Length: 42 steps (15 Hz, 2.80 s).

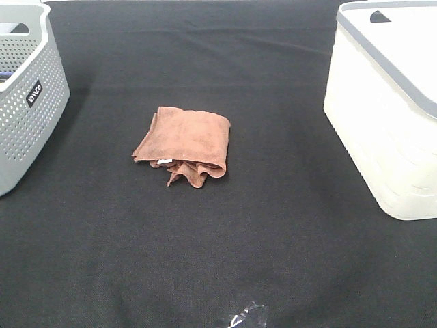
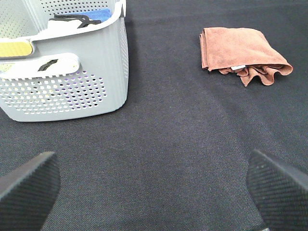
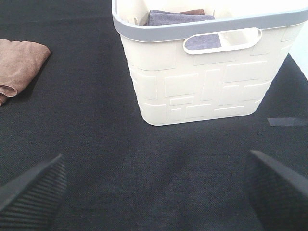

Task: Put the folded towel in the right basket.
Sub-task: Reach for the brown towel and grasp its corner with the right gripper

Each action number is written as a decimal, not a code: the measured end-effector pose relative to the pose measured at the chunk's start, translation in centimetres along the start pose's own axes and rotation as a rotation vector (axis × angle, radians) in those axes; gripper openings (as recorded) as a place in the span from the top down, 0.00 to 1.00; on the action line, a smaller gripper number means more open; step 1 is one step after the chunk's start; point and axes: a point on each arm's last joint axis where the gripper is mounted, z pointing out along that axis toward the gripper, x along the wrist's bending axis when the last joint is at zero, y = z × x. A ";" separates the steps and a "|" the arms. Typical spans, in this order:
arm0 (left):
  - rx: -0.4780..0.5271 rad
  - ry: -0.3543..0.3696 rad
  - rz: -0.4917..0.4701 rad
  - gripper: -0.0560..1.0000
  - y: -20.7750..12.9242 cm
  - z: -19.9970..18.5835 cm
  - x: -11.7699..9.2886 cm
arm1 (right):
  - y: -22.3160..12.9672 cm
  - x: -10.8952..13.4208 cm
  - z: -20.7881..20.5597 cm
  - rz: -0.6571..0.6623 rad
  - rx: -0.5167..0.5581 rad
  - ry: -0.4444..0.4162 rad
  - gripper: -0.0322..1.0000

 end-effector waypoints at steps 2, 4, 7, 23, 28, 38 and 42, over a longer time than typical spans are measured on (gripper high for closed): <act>0.000 0.000 0.000 0.02 0.0 0.0 0.0 | 0.0 0.0 0.0 0.000 0.000 0.000 0.04; 0.000 0.000 0.000 0.02 0.0 0.0 0.0 | 0.0 0.0 0.0 0.000 0.000 0.000 0.04; 0.000 0.000 0.000 0.02 0.0 0.0 0.0 | 0.0 0.0 0.0 0.000 0.000 0.000 0.04; 0.000 0.000 0.000 0.02 0.0 0.0 0.0 | 5.7 0.1 1.6 0.003 0.227 0.018 0.04; 0.000 0.000 0.000 0.02 0.0 0.0 0.0 | 18.9 1.4 7.4 0.104 0.383 0.160 0.04; 0.000 0.000 0.000 0.02 0.0 0.0 0.0 | 22.4 11.2 24.7 0.049 0.648 0.394 0.04; 0.000 0.000 0.000 0.02 0.0 0.0 0.0 | 20.2 17.5 31.8 0.079 0.766 0.504 0.04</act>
